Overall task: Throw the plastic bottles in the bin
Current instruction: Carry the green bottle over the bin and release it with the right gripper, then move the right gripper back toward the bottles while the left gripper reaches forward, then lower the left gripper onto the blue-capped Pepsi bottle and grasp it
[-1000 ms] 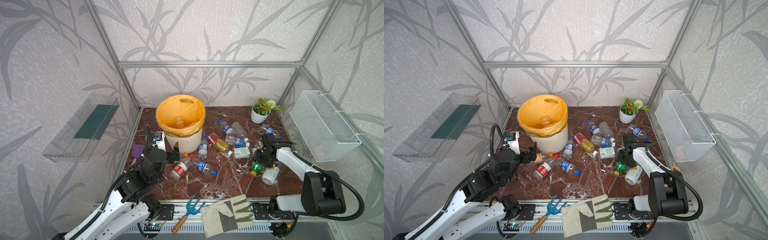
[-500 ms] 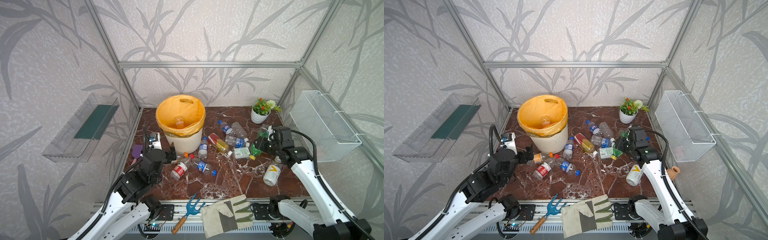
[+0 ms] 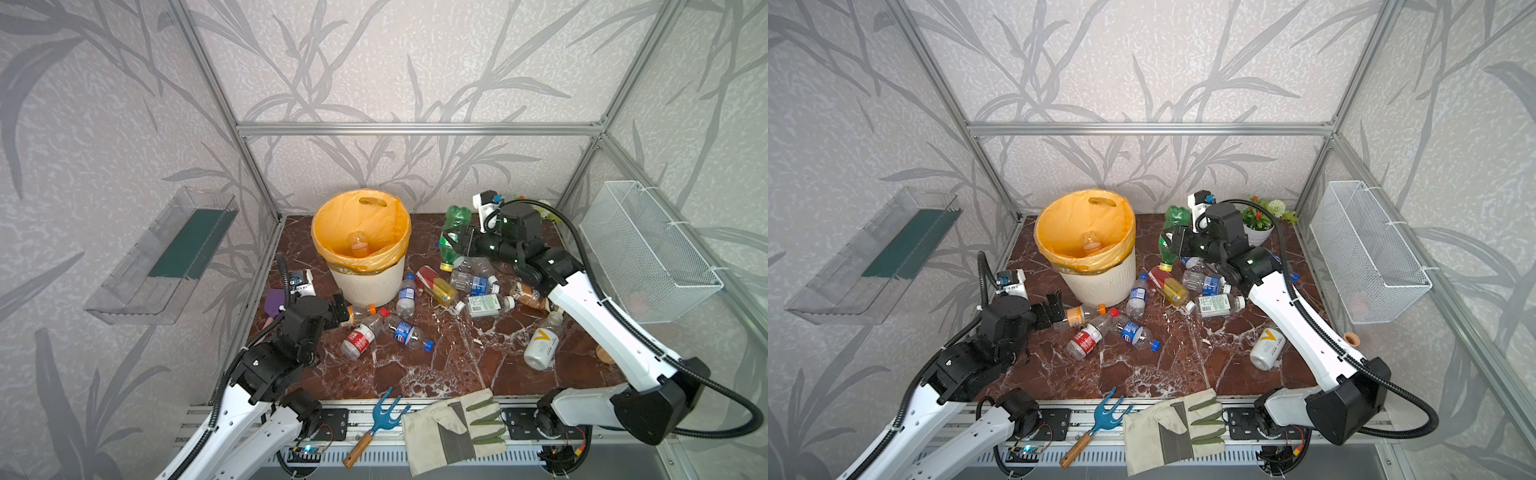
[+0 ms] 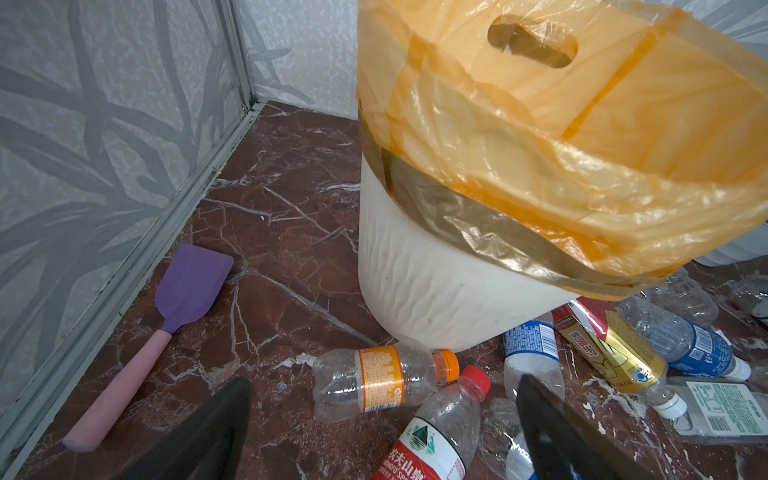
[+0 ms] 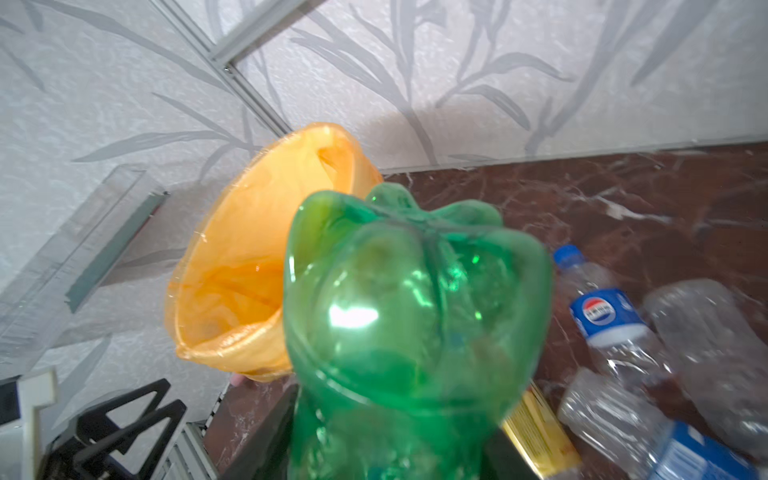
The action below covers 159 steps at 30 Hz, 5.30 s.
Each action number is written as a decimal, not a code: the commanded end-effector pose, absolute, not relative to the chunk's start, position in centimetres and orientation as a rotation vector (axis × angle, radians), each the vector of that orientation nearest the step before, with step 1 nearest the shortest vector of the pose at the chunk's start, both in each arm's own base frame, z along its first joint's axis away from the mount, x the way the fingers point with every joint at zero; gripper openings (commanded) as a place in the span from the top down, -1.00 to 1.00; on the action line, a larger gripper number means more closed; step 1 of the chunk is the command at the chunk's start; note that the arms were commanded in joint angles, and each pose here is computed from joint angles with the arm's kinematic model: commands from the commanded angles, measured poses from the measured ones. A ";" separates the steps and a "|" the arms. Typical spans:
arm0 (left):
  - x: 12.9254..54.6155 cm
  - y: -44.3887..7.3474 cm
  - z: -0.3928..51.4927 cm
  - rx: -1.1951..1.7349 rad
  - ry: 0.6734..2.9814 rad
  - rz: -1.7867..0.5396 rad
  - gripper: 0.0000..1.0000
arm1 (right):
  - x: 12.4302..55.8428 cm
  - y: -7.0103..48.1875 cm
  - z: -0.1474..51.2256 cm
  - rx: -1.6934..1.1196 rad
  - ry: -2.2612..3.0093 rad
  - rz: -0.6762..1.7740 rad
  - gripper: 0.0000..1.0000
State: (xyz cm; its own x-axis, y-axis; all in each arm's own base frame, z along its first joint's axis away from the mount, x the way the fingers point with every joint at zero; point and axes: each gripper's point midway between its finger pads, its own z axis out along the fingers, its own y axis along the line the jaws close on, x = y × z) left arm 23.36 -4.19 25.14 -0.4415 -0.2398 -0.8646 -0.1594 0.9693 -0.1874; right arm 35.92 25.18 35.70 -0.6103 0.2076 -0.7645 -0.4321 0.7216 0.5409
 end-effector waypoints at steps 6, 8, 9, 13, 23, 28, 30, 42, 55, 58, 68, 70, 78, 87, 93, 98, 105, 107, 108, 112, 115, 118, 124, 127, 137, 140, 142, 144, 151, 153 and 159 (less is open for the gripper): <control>22.7 -3.9 23.9 -0.306 2.082 -0.096 -0.98 | 37.0 33.1 43.7 -0.354 1.801 1.180 0.05; 22.7 -3.9 24.1 -0.301 2.080 -0.095 -0.98 | 37.6 35.1 43.5 -0.385 1.816 1.197 0.04; 22.7 -3.9 24.1 -0.296 2.081 -0.092 -0.98 | 37.9 35.9 43.4 -0.391 1.825 1.212 0.03; 22.9 -4.1 24.2 -0.282 2.083 -0.088 -0.98 | 39.3 40.3 41.5 -0.485 1.911 1.240 -0.29; 23.0 -4.6 23.9 -0.277 2.101 -0.118 -0.98 | 40.1 35.2 44.3 -0.441 1.873 1.015 -0.98; 22.7 -4.6 24.1 -0.262 2.103 -0.125 -0.98 | 37.7 30.3 47.7 -0.401 1.759 0.924 -0.98; 22.7 -4.8 24.3 -0.244 2.093 -0.131 -0.98 | 37.1 28.4 47.6 -0.377 1.750 0.896 -0.98; 22.5 -5.5 25.4 -0.219 2.071 -0.196 -0.98 | 32.1 19.8 38.1 -0.395 1.840 0.706 -0.98; 22.1 -8.7 23.8 -0.110 2.086 -0.169 -0.98 | 26.3 17.8 27.1 -0.546 2.064 0.634 -0.98; 22.2 -10.5 22.5 -0.017 2.153 -0.162 -0.95 | 25.9 17.1 25.9 -0.546 2.097 0.600 -0.98; 21.1 -17.2 17.3 0.596 2.375 -0.058 -0.81 | 25.8 15.0 24.8 -0.507 2.098 0.533 -0.98; 20.9 -18.3 16.4 0.737 2.412 -0.005 -0.76 | 26.1 14.4 24.8 -0.493 2.101 0.528 -0.98; 19.7 -21.7 12.2 1.324 2.468 0.226 -0.52 | 26.3 12.8 25.3 -0.454 2.091 0.518 -0.98; 18.1 -22.9 10.1 1.836 2.296 0.236 -0.36 | 26.2 12.1 25.2 -0.427 2.083 0.512 -0.98; 19.0 -24.1 9.2 1.994 2.096 0.232 -0.36 | 26.3 11.8 25.1 -0.409 2.084 0.507 -0.98; 20.0 -25.4 8.9 2.008 1.997 0.184 -0.36 | 26.2 11.4 24.9 -0.396 2.090 0.495 -0.98; 20.7 -25.5 6.4 2.067 2.053 0.219 -0.29 | 26.7 10.0 24.9 -0.345 2.083 0.503 -0.98; 21.1 -25.5 5.9 2.060 2.074 0.227 -0.27 | 27.0 9.5 24.8 -0.323 2.084 0.487 -0.98; 21.3 -25.6 5.8 2.058 2.078 0.228 -0.26 | 27.1 9.3 24.6 -0.312 2.089 0.477 -0.98; 22.0 -25.9 5.7 2.041 2.080 0.232 -0.25 | 27.1 8.8 24.0 -0.294 2.097 0.451 -0.98; 22.1 -25.8 5.5 2.053 2.077 0.233 -0.24 | 27.0 8.6 24.1 -0.288 2.089 0.439 -0.98; 22.2 -25.6 5.0 2.070 2.078 0.253 -0.23 | 26.9 8.6 24.1 -0.287 2.089 0.435 -0.98; 22.1 -26.4 4.3 2.063 2.095 0.201 -0.20 | 27.0 8.6 23.9 -0.287 2.096 0.440 -0.98; 21.9 -26.5 3.9 2.067 2.121 0.186 -0.16 | 27.0 8.6 24.0 -0.286 2.096 0.437 -0.98; 20.4 -27.2 2.3 2.074 2.186 0.064 -0.17 | 27.2 8.6 23.7 -0.274 2.103 0.448 -0.98; 20.1 -27.2 1.7 2.084 2.207 0.048 -0.18 | 27.2 8.6 23.8 -0.273 2.102 0.454 -0.98; 20.0 -27.2 1.5 2.087 2.215 0.037 -0.18 | 27.1 8.6 23.7 -0.271 2.103 0.456 -0.98; 19.8 -27.3 1.2 2.091 2.224 0.029 -0.18 | 27.1 8.6 23.7 -0.270 2.103 0.455 -0.98; 19.6 -27.4 0.6 2.106 2.238 0.015 -0.19 | 27.1 8.7 23.8 -0.273 2.096 0.464 -0.98; 19.7 -27.4 0.5 2.108 2.241 0.014 -0.19 | 27.1 8.7 23.8 -0.273 2.096 0.466 -0.98; 19.6 -27.6 0.1 2.108 2.249 0.006 -0.20 | 27.1 8.7 23.7 -0.273 2.095 0.472 -0.98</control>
State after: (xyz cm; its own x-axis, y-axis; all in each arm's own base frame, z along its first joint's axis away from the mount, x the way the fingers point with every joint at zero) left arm 22.49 -28.68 2.77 -0.0779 0.9911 -0.1082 0.9786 0.0968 0.1815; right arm 26.97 8.58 23.56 -0.5472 -0.0209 -0.8367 -0.3619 0.9073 0.2140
